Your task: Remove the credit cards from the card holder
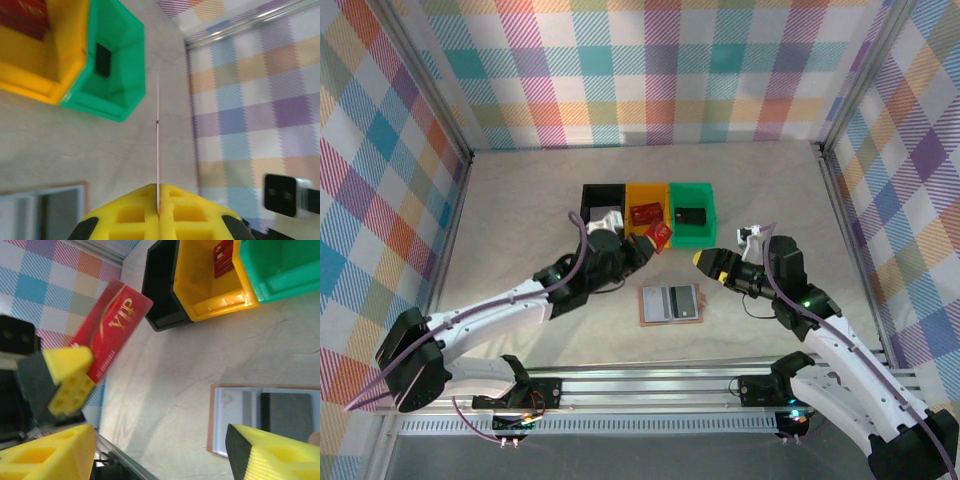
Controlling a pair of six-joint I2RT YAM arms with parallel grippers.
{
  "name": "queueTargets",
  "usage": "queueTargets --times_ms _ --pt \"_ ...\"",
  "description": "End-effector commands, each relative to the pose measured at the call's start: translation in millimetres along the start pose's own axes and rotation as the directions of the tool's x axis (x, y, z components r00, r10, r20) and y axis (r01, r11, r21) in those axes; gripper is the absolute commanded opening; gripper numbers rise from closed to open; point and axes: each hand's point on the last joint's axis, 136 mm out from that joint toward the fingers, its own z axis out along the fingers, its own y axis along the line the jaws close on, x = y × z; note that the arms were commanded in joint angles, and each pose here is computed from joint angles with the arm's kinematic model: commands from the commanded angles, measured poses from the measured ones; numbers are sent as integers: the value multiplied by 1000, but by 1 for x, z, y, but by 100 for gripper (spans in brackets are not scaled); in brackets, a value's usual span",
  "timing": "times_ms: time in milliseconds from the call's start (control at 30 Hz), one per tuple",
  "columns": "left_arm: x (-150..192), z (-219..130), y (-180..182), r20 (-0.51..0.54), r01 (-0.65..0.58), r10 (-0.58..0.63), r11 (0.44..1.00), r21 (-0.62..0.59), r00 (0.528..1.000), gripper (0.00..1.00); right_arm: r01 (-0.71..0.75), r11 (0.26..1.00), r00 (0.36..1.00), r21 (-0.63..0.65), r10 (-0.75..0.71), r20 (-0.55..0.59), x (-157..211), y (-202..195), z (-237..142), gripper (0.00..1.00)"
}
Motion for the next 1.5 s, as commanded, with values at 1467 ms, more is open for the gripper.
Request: queueTargets --times_ms 1467 --pt "-88 163 103 -236 -102 -8 887 -450 972 0 143 987 990 72 -142 -23 2 -5 -14 99"
